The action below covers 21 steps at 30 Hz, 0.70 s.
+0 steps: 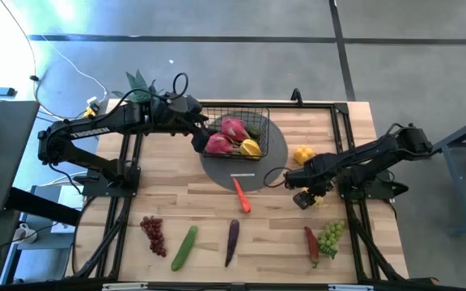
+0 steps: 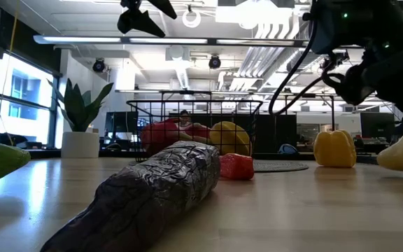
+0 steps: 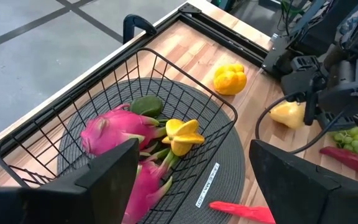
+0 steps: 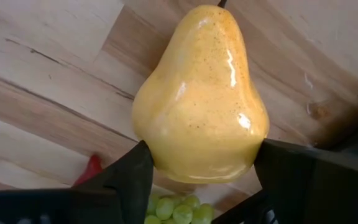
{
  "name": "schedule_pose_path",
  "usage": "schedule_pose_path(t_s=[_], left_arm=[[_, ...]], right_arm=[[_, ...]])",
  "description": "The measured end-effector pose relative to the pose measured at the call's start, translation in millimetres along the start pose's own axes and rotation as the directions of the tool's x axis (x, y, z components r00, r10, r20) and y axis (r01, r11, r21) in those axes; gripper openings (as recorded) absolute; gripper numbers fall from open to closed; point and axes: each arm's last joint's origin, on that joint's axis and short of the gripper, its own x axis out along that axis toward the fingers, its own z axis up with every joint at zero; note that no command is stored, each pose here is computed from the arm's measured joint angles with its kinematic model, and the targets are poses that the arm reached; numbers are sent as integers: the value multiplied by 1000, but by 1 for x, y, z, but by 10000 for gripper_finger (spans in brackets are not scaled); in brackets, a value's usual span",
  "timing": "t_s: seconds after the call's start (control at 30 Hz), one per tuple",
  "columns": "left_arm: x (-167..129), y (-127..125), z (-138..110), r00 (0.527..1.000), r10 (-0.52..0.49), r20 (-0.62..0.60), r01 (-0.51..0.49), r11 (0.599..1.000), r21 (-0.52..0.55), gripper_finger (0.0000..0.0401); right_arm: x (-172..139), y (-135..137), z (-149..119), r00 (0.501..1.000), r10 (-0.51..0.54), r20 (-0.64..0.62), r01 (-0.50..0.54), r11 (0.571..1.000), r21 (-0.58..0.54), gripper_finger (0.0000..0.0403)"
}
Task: Build produce basket
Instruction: Put the yellow pear into the black wire basket
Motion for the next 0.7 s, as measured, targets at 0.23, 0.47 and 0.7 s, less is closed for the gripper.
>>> schedule_pose_path(t_s=[0.23,0.47,0.7], left_arm=[[0,0,0,1000,0,0,0,1000,0,294],[0,0,0,1000,3,1,-3,1000,8,294],[0,0,0,1000,4,1,-4,1000,9,294]], right_arm=[[0,-2,3,1000,13,-18,-13,1000,22,200],[-4,-1,3,1000,19,-12,-18,999,28,199],[-14,6,5,999,35,40,-35,999,12,198]])
